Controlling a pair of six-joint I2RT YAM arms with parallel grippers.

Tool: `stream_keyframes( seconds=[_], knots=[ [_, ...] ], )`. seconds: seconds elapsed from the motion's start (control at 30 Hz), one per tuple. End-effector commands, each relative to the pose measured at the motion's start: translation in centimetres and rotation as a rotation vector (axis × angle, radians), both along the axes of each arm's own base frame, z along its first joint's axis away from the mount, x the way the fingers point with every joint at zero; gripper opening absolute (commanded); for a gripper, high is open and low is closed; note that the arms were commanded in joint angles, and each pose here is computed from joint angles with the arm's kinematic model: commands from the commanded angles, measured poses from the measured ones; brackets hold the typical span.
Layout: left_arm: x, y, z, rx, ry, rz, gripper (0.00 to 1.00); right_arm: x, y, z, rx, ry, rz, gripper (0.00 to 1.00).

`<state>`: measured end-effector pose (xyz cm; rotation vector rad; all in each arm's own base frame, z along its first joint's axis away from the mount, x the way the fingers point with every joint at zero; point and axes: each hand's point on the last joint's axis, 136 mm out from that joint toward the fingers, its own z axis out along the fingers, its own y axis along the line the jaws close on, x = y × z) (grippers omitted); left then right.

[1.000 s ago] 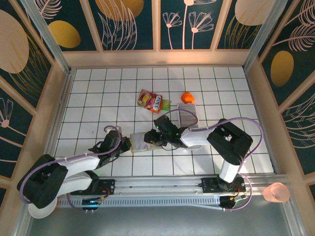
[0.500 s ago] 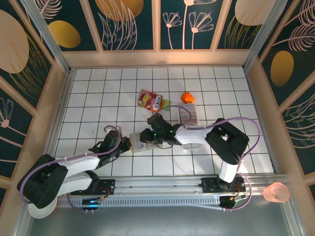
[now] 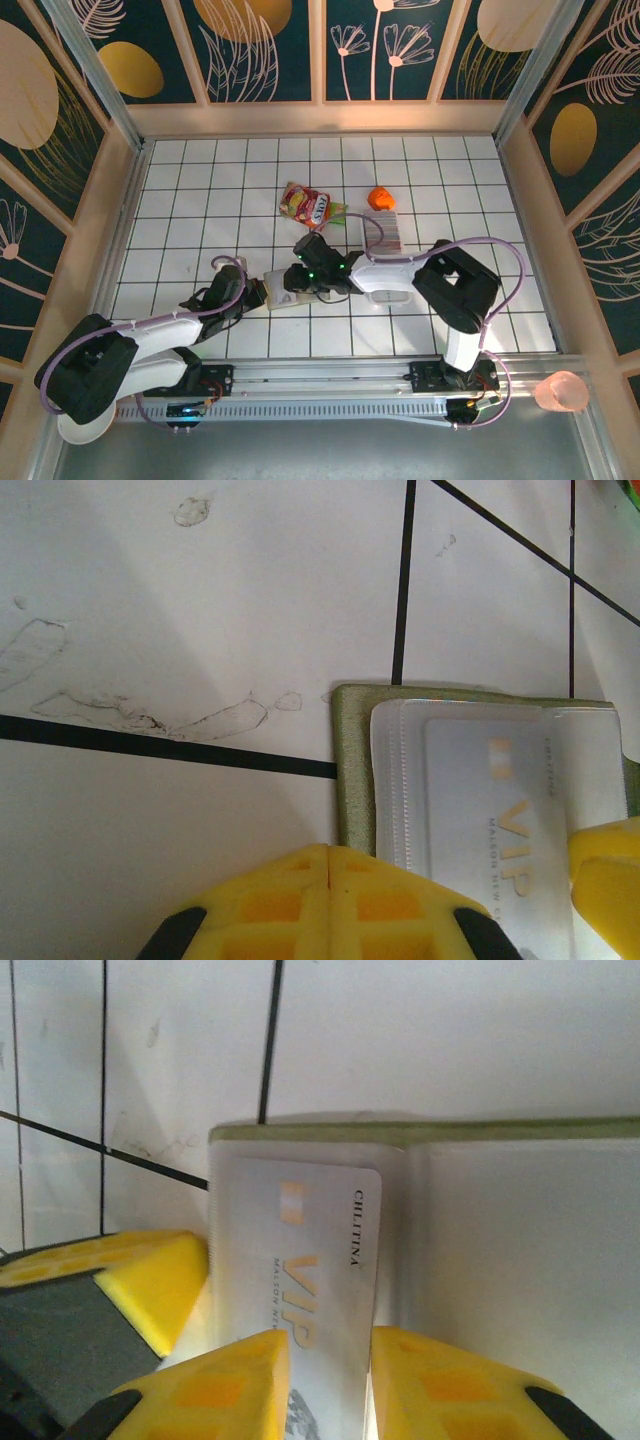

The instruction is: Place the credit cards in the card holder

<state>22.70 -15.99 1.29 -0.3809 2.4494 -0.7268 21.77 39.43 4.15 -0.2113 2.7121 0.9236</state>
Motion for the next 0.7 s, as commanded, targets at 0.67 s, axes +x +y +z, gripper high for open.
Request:
stream_keyframes(
  seconds=[0.67],
  knots=[
    [-0.2,0.7,1.3,-0.029,-0.053,0.027,0.00,-0.5,-3.6,1.8,-0.138,-0.136,-0.087,0.32]
  ],
)
